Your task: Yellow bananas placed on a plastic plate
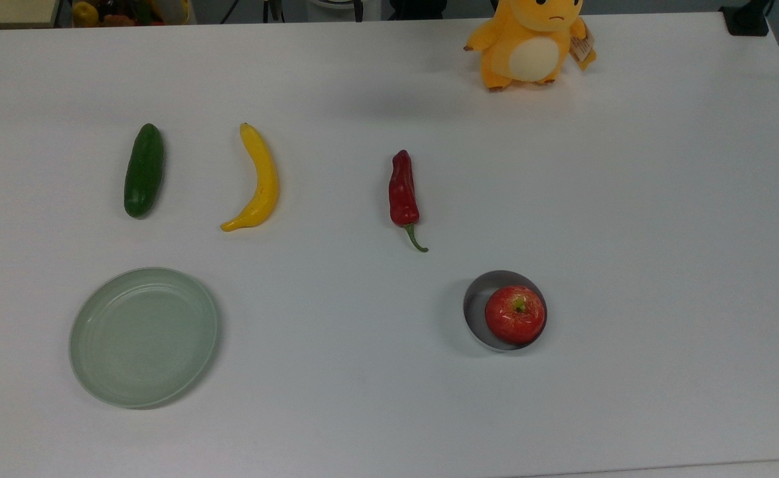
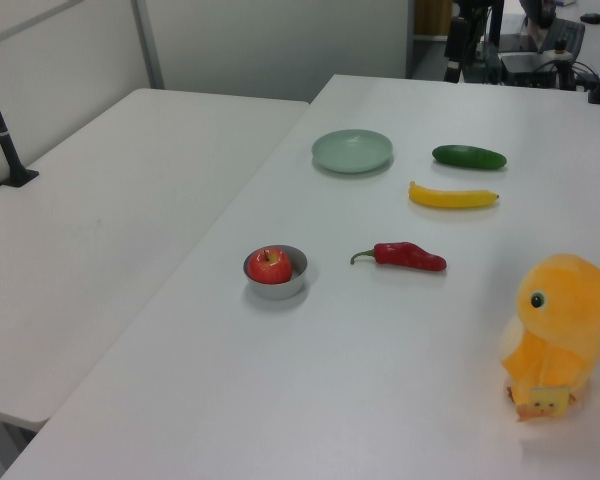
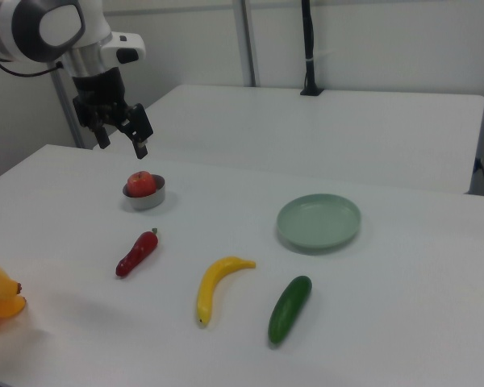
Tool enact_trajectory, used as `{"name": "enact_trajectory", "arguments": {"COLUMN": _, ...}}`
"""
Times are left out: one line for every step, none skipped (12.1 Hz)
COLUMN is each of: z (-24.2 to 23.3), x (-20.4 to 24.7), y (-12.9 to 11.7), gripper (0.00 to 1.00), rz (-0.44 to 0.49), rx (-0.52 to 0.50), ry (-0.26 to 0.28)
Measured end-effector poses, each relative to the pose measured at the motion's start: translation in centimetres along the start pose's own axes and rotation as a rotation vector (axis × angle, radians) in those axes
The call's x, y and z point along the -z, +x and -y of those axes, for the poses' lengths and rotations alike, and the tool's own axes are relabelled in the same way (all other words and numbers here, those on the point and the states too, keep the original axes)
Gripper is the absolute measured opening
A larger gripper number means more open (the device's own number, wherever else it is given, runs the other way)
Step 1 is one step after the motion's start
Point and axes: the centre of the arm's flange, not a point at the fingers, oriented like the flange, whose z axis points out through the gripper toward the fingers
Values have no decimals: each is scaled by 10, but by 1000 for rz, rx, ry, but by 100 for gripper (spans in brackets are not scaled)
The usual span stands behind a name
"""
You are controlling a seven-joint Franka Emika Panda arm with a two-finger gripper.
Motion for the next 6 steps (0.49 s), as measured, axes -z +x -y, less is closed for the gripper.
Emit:
{"name": "enact_trajectory", "arguments": {"z": 0, "x": 0, "y": 0, "gripper": 100, "rz": 0, "rx": 0, "ry": 0}}
{"name": "enact_trajectory", "arguments": {"z": 0, "x": -1, "y": 0, "gripper": 100, "rz": 2, "rx": 0, "ry": 0}}
{"name": "enact_trajectory", "arguments": {"z": 0, "x": -3, "y": 1, "gripper": 100, "rz": 6, "rx": 0, "ry": 0}}
{"name": "enact_trajectory", "arguments": {"z": 0, "x": -5, "y": 2, "gripper": 100, "rz": 9, "rx": 0, "ry": 0}}
{"name": "enact_trajectory", "arguments": {"z": 0, "x": -7, "y": 3, "gripper": 100, "rz": 11, "rx": 0, "ry": 0}}
{"name": "enact_trajectory", "arguments": {"z": 0, "x": -8, "y": 3, "gripper": 100, "rz": 13, "rx": 0, "ry": -1}}
